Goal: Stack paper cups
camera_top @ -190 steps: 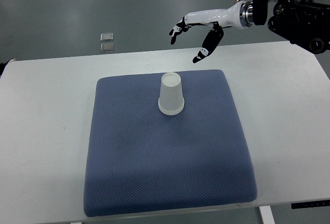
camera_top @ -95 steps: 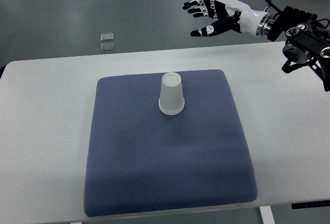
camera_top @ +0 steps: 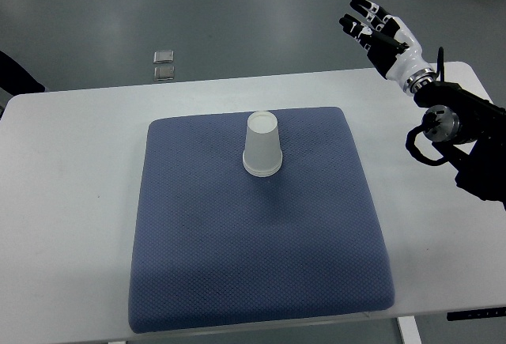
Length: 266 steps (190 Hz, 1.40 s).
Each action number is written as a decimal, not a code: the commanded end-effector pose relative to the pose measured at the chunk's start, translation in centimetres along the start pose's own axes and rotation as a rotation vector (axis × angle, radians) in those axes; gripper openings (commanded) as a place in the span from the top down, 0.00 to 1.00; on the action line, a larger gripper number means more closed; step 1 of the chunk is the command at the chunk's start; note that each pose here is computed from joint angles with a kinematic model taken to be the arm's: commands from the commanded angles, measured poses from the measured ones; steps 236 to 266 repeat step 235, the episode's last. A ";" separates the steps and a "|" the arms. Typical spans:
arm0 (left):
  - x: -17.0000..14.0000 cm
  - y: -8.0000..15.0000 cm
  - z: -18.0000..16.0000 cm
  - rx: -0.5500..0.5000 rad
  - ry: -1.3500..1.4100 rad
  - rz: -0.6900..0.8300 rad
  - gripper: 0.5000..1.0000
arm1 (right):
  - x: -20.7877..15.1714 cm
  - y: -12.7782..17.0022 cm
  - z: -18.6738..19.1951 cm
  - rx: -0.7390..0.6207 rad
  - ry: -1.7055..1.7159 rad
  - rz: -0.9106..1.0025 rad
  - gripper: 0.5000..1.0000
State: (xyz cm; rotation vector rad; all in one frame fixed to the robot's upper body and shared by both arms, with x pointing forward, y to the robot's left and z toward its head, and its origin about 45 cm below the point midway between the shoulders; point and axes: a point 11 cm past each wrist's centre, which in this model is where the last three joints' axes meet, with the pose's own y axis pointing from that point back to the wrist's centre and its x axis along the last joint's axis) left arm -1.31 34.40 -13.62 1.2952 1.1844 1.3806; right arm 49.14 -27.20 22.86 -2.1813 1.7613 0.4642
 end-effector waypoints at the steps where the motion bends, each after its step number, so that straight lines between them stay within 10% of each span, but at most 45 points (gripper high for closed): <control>1: -0.2 0.0 -0.3 0.006 -0.001 -0.006 0.00 | 0.2 0.4 1.4 -0.009 -0.064 0.036 0.18; 266: 0.0 0.0 -0.4 0.007 0.001 -0.001 0.00 | 1.2 2.1 4.7 0.034 -0.163 0.128 0.18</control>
